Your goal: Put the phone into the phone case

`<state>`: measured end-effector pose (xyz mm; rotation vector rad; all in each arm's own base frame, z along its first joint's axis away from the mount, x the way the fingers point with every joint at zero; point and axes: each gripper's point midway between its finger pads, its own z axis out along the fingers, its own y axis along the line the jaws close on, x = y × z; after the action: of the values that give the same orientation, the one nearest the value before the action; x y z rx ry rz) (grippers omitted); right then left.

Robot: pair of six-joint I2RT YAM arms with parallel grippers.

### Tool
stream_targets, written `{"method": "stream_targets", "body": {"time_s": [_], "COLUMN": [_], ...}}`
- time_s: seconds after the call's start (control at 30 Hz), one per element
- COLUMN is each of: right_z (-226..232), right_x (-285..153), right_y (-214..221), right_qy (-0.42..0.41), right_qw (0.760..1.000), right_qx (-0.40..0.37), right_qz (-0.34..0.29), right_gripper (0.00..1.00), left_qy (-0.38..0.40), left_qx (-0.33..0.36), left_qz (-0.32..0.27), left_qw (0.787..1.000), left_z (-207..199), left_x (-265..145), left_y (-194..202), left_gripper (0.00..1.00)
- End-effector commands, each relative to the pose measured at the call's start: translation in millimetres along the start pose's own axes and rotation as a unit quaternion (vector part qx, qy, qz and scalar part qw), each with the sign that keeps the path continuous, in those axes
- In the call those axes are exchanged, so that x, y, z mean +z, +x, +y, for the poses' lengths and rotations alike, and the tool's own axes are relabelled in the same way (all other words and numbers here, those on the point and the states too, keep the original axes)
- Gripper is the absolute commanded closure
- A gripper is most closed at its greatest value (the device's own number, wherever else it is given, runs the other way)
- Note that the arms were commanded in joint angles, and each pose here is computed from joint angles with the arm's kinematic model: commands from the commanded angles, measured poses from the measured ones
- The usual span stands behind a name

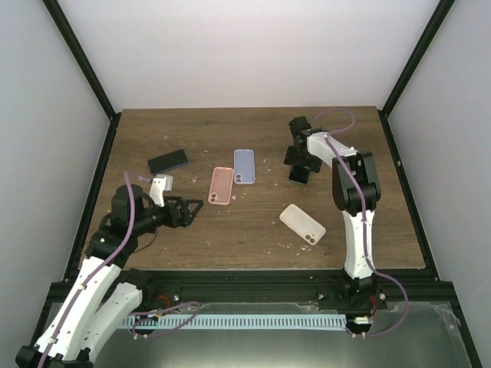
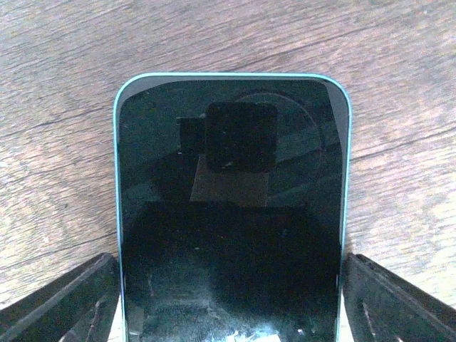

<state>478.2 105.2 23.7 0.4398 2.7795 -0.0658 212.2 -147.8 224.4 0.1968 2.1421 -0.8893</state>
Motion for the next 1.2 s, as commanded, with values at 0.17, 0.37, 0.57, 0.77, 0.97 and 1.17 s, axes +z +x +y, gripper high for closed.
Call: {"method": "stream_targets", "body": {"time_s": [0.17, 0.37, 0.57, 0.77, 0.97, 1.17], "right_z": [-6.3, -21.5, -61.9, -92.3, -110.8, -112.4], "right_x": [12.8, 6.0, -11.6, -23.4, -29.1, -26.6], "right_y": [24.8, 42.3, 63.0, 94.3, 118.9, 145.2], "right_qy": [0.001, 0.007, 0.069, 0.103, 0.109, 0.100], "right_qw": [0.999, 0.998, 0.996, 0.993, 0.992, 0.991], "right_qx": [-0.049, -0.058, -0.053, -0.045, -0.052, -0.061], "right_qz": [0.015, 0.014, 0.008, 0.025, 0.030, 0.056], "right_gripper": [0.23, 0.29, 0.33, 0.33, 0.32, 0.32], "left_qy": [0.000, -0.010, -0.040, -0.055, -0.076, -0.084], "left_qx": [0.010, 0.007, -0.012, -0.029, -0.033, -0.066], "left_qz": [0.010, 0.003, 0.022, 0.061, 0.057, 0.050], "left_qw": [1.000, 1.000, 0.999, 0.996, 0.995, 0.993], "left_z": [0.9, 4.6, 19.9, 28.8, 35.6, 38.0], "left_x": [3.6, 3.3, 13.7, 24.9, 24.2, 27.3], "left_y": [2.1, 0.9, 5.5, 14.5, 13.4, 9.2], "left_gripper": [0.03, 0.03, 0.08, 0.10, 0.15, 0.17]}}
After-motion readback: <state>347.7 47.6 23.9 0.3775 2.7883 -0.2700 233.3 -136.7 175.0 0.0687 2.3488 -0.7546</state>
